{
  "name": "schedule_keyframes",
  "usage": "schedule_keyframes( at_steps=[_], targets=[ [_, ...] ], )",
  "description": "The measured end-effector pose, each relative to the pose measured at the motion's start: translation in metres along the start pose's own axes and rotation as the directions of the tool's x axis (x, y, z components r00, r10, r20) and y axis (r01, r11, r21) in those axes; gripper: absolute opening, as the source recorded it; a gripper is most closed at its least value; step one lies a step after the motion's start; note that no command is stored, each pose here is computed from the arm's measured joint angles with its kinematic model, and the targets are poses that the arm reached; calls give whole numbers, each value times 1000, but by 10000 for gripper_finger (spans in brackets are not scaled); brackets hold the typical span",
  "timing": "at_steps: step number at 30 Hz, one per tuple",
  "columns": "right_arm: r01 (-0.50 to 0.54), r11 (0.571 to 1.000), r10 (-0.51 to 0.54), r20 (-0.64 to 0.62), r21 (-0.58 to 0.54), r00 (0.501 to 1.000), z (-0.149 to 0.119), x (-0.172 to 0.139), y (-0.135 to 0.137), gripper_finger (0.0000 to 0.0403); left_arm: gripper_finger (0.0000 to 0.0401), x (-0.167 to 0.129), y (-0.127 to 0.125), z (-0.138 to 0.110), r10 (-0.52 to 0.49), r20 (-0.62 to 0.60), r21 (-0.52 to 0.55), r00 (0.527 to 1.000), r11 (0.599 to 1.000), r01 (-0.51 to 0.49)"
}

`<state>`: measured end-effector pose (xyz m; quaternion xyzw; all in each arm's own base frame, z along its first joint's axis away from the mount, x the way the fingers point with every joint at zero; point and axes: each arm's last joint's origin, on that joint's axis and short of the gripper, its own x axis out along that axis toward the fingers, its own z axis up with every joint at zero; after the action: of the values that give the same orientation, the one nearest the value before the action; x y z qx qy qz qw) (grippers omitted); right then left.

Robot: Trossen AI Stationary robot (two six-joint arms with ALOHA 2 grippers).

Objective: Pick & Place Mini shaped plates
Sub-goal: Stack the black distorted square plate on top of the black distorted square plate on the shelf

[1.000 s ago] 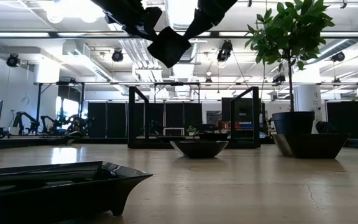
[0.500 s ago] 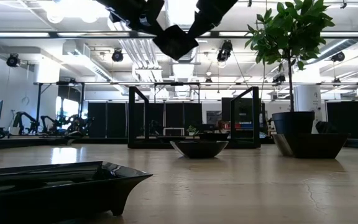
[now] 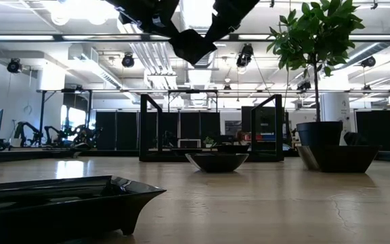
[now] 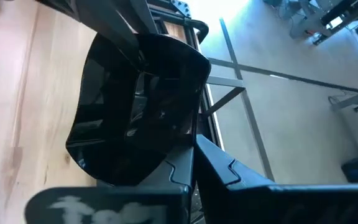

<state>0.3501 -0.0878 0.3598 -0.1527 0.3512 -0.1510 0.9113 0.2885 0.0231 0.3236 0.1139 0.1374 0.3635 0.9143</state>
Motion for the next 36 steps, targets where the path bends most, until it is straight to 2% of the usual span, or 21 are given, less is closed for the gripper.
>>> schedule_keyframes(
  at_steps=[2, 8, 13, 17, 19, 21, 23, 26, 31, 36],
  targets=[
    [19, 1000, -19, -8, 23, 1000, -1, 0, -2, 8, 54, 0, 0, 0, 16, -3, 0, 1000, 1000, -16],
    [193, 977, -184, -110, 86, 977, -8, 1, -10, 8, 61, -5, 5, 2, 81, -6, 1, 997, 997, -81],
    [250, 935, -207, -187, 250, 960, -20, 3, -27, 8, 61, -10, 10, 4, 77, -13, 5, 997, 997, -77],
    [324, 853, -218, -285, 408, 933, -37, 4, -46, 8, 61, -16, 16, 5, 74, -19, 6, 997, 997, -74],
    [369, 788, -219, -336, 493, 916, -45, 4, -55, 8, 61, -19, 18, 5, 73, -21, 9, 997, 997, -73],
    [405, 705, -223, -360, 582, 906, -52, 5, -63, 8, 61, -21, 20, 6, 71, -24, 13, 997, 997, -71],
    [413, 652, -214, -369, 636, 905, -57, 7, -69, 8, 61, -23, 23, 7, 72, -20, 7, 997, 997, -72],
    [398, 594, -178, -369, 699, 912, -62, 9, -73, 8, 61, -25, 25, 8, 72, -17, 8, 997, 997, -72],
    [414, 473, -161, -386, 778, 908, -73, 16, -73, 8, 61, -28, 27, 7, 69, -24, 31, 997, 997, -68],
    [418, 413, -157, -389, 809, 908, -79, 22, -70, 8, 61, -31, 30, 8, 69, -26, 56, 997, 996, -67]
  ],
)
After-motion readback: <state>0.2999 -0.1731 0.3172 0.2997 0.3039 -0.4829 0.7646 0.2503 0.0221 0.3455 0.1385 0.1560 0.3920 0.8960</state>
